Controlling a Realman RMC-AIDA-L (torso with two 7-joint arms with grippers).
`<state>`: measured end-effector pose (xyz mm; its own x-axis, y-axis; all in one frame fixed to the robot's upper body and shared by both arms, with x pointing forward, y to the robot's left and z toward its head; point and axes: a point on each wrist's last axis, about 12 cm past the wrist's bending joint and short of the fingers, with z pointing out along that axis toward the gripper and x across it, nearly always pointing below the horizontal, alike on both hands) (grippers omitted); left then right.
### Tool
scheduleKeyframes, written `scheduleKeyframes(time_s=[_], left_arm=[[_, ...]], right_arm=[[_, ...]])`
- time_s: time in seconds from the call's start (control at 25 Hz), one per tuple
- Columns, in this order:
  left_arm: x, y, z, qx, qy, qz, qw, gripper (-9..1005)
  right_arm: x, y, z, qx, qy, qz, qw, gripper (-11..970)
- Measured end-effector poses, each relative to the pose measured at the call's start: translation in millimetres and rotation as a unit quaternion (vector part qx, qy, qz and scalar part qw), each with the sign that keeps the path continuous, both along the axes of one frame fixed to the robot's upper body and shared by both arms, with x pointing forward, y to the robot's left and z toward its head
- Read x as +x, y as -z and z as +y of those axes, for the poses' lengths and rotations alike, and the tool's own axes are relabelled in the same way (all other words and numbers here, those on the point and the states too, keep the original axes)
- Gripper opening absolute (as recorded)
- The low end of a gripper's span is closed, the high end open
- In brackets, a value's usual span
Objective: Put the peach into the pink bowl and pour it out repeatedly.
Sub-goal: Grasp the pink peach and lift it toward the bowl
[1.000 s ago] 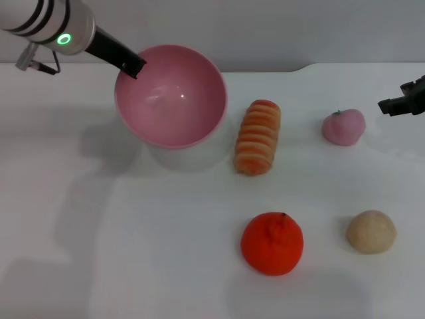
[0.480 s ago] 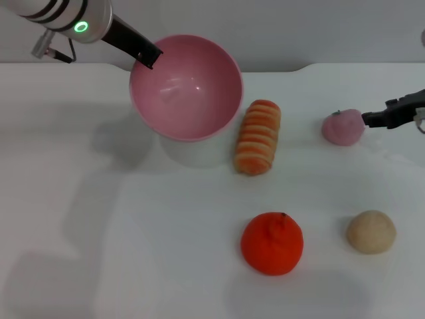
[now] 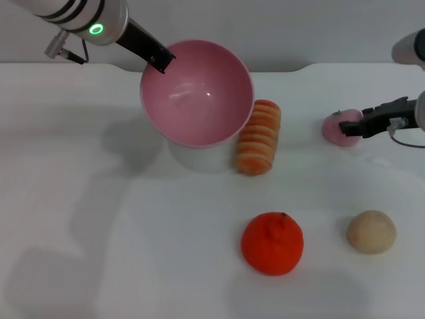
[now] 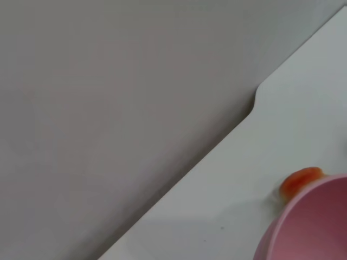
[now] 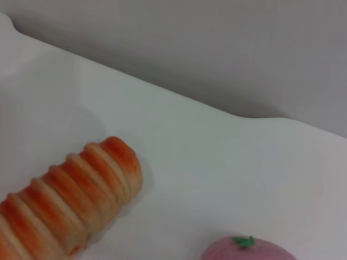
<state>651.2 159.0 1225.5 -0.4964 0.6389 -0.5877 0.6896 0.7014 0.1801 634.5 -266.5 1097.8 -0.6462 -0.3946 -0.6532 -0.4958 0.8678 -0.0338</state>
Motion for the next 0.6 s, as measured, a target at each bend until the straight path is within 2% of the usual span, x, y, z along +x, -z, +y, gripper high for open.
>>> scheduleKeyframes(time_s=[0.6], left_arm=[[-8.1, 3.3, -8, 0.010, 0.010, 0.013, 1.000, 46]], right_arm=[[3.4, 15.0, 3, -0.006, 0.022, -0.015, 1.000, 516]])
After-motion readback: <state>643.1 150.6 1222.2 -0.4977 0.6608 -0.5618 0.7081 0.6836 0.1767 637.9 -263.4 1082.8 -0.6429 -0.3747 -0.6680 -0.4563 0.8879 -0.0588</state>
